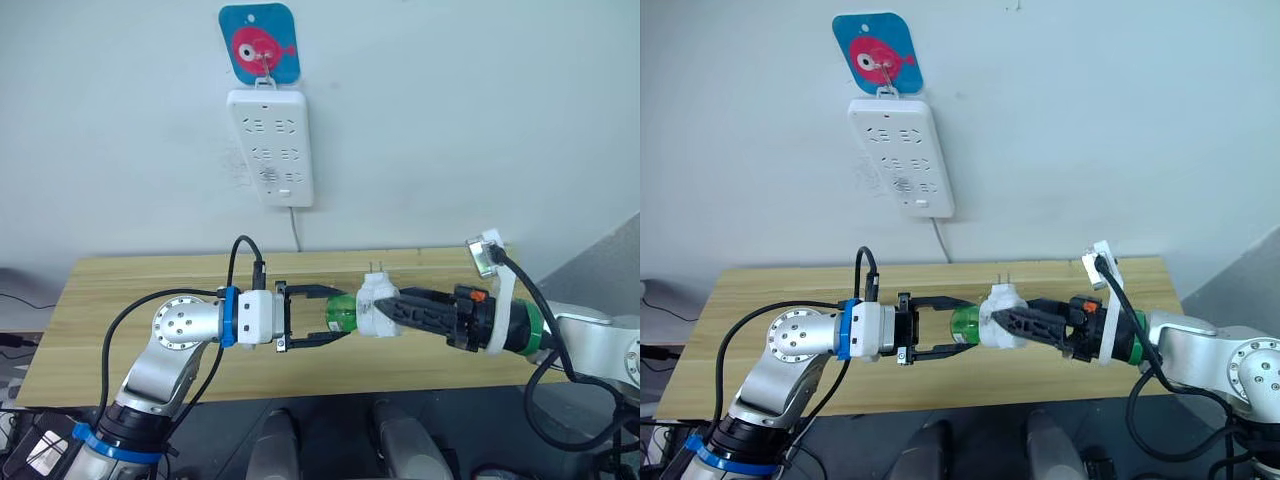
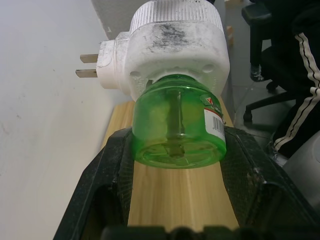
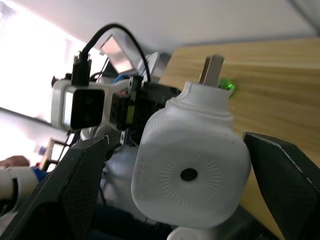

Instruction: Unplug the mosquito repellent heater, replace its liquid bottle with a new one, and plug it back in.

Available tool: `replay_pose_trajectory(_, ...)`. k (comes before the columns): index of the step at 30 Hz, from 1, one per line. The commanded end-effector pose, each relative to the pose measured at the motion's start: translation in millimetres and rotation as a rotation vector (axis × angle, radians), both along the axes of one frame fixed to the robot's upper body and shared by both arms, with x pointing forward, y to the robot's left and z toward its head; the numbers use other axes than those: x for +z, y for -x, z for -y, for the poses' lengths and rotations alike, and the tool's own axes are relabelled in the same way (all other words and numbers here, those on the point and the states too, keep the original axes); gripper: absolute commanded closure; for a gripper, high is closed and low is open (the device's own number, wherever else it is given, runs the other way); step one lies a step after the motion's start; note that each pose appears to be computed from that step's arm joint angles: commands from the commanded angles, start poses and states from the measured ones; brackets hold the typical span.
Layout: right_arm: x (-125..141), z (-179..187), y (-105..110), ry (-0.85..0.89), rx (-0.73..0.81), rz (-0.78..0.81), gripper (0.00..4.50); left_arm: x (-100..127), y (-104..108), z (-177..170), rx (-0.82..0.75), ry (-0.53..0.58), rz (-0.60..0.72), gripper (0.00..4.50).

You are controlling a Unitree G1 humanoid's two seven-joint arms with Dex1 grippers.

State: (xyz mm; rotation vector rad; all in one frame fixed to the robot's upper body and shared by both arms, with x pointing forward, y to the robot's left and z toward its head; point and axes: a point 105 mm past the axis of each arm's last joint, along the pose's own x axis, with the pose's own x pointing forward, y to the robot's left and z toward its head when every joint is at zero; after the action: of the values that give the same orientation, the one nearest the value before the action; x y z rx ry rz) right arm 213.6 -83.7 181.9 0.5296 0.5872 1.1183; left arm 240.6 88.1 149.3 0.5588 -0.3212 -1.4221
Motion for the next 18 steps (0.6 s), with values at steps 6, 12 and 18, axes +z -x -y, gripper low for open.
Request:
replay_pose_trajectory(6,1.1,-11.2,5.5,-0.028,0.059,-0.021,0.0,8.2,10.0,4.5,-0.065,-0.013,0.047,2.31)
replay_pose_trajectory(12,3.1,-17.0,5.1,-0.056,0.077,-0.023,0.0,7.7,12.1,6.1,-0.084,-0.015,0.058,2.31)
replay_pose_trajectory(18,-1.8,-18.7,8.7,-0.046,0.107,-0.047,1.25,10.4,8.9,7.4,-0.08,-0.005,0.05,2.31)
